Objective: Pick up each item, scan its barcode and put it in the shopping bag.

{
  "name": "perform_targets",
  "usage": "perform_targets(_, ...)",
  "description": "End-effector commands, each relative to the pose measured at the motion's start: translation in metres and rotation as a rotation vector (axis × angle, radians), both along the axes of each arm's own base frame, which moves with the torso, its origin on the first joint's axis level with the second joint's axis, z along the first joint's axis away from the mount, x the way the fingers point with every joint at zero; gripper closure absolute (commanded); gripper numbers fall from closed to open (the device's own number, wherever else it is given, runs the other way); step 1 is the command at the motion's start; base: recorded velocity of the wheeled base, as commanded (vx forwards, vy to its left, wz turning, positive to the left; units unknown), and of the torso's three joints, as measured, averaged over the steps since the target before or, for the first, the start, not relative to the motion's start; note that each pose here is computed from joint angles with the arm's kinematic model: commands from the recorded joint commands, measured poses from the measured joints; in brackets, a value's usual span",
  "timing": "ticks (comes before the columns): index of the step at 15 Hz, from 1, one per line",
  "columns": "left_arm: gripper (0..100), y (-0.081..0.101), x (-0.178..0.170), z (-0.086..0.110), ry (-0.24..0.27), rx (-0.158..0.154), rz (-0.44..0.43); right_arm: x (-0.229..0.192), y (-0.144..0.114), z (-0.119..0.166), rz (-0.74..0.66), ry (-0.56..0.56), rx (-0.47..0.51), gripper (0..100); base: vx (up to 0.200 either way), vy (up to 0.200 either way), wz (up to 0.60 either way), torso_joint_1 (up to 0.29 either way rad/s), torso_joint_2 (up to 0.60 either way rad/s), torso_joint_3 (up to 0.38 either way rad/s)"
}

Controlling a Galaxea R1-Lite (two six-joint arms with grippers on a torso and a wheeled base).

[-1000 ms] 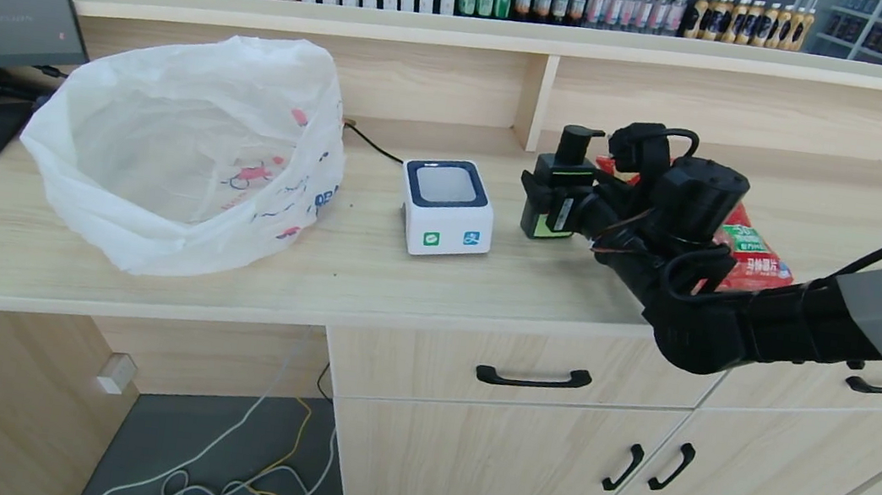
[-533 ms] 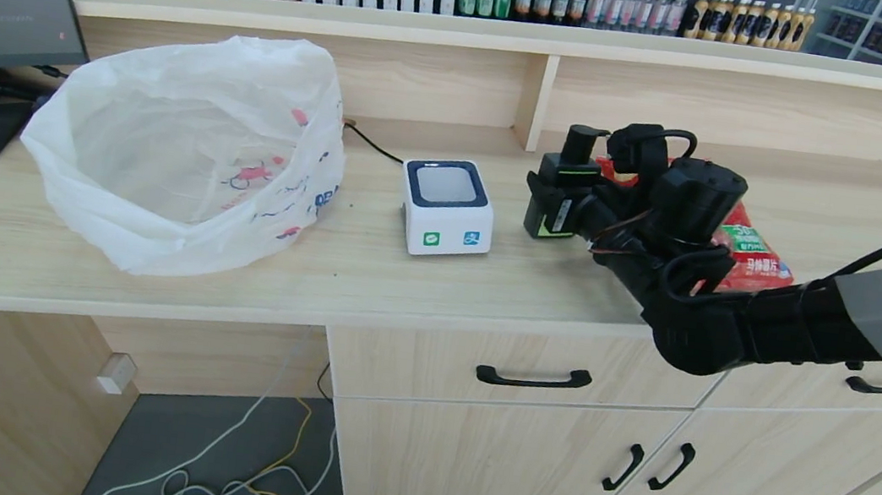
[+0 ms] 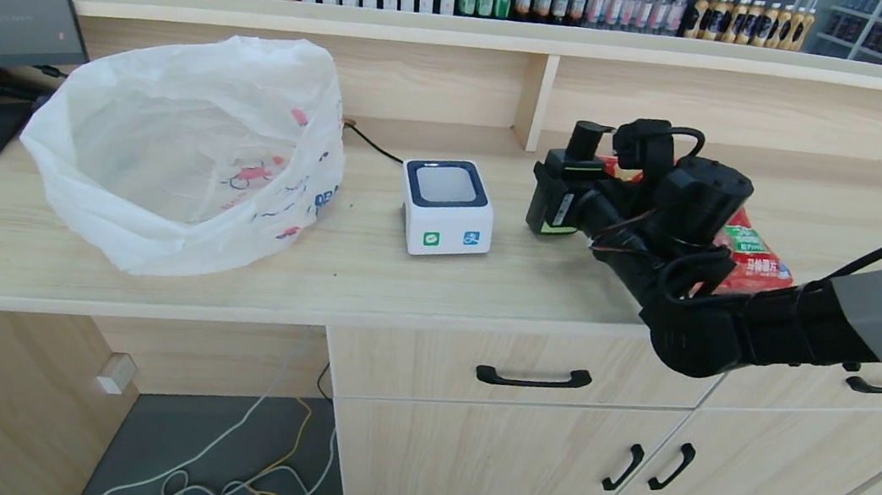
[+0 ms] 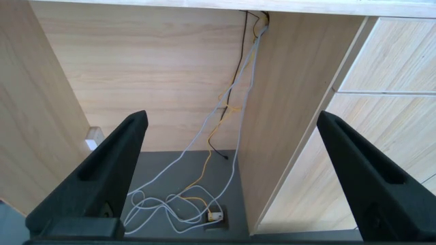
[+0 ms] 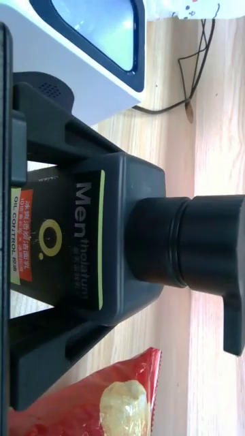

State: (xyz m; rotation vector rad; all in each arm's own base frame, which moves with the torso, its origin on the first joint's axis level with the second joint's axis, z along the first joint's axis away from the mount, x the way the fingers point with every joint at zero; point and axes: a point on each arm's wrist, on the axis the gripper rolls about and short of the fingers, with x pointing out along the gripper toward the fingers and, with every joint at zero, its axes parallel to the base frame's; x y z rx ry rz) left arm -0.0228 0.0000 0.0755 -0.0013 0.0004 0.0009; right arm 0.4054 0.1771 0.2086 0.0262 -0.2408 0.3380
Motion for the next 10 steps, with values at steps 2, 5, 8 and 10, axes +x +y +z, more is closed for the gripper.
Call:
perform_targets(2, 0, 0.0, 0.0, 0.0, 0.0, 0.0, 0.001, -0.005, 0.001, 0.007, 0.007, -0.015, 0.012, 100, 0.0, 0.0, 0.0, 0.0, 0.0, 0.0)
perform_targets(5, 0, 0.0, 0.0, 0.0, 0.0, 0.0, 0.001, -0.012, 0.0, 0.019, 0.014, -0.035, 0.023, 100, 0.0, 0.0, 0.0, 0.0, 0.0, 0.0)
perform_targets(8, 0, 0.0, 0.0, 0.0, 0.0, 0.0, 0.001, -0.025, -0.001, 0.02, 0.027, -0.019, 0.017, 100, 0.0, 0.0, 0.0, 0.0, 0.0, 0.0)
perform_targets(10, 0, 0.0, 0.0, 0.0, 0.0, 0.0, 0.001, -0.03, -0.002, 0.019, 0.031, -0.009, 0.011, 100, 0.0, 0.0, 0.0, 0.0, 0.0, 0.0)
